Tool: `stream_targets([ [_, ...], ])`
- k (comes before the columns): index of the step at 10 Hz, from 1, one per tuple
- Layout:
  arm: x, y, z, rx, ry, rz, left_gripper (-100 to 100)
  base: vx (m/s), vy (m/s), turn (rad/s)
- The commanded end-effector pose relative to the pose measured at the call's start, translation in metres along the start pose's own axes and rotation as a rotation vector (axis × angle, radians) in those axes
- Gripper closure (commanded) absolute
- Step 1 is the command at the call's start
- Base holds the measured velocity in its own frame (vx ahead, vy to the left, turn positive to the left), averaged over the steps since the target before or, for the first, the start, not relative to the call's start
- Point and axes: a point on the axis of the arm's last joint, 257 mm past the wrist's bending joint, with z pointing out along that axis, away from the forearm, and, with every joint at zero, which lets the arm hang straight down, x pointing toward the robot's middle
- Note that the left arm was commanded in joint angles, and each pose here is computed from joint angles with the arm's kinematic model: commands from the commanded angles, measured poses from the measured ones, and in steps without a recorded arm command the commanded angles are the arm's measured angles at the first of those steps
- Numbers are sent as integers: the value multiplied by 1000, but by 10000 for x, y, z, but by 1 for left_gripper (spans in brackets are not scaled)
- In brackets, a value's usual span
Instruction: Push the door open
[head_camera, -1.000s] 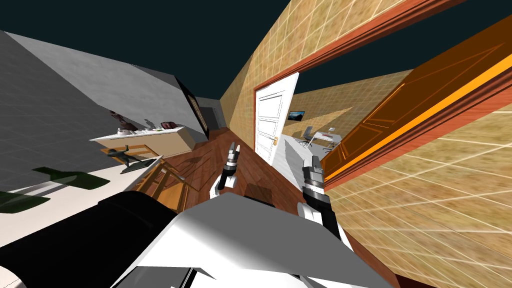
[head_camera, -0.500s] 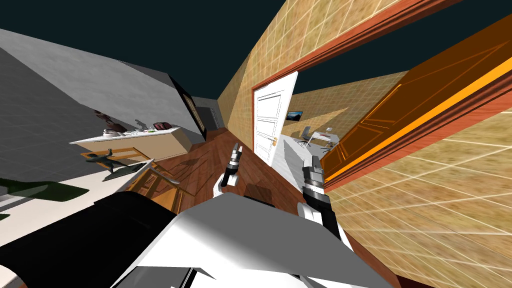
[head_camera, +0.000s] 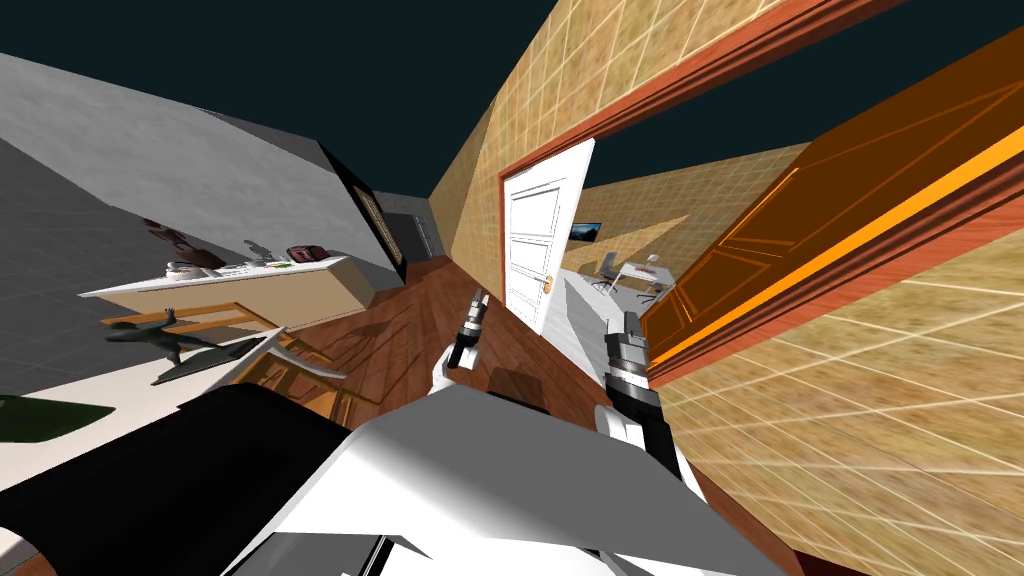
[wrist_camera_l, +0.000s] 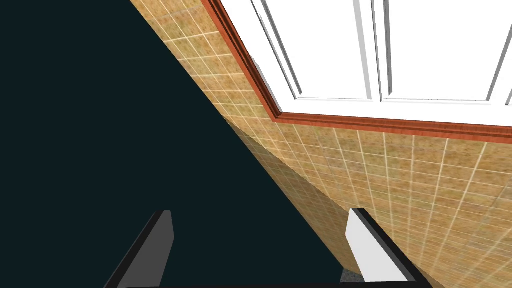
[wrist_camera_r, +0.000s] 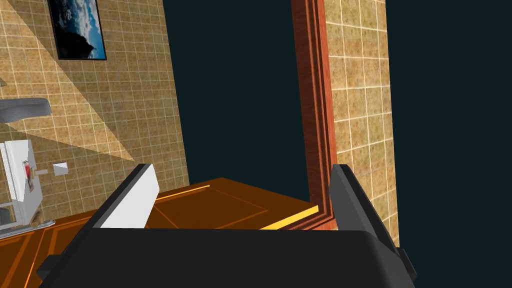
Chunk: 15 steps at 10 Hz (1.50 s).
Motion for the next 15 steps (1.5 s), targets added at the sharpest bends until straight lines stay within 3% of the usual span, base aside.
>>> stream_targets([
  [1,39,129,35,-20,11,-6,-100,98,23,-48],
  [13,374,1046,143,-179,87,-46,-100,96,25,-62],
  [15,404,1119,150,-192,94,-49,-100,57,19,-28],
])
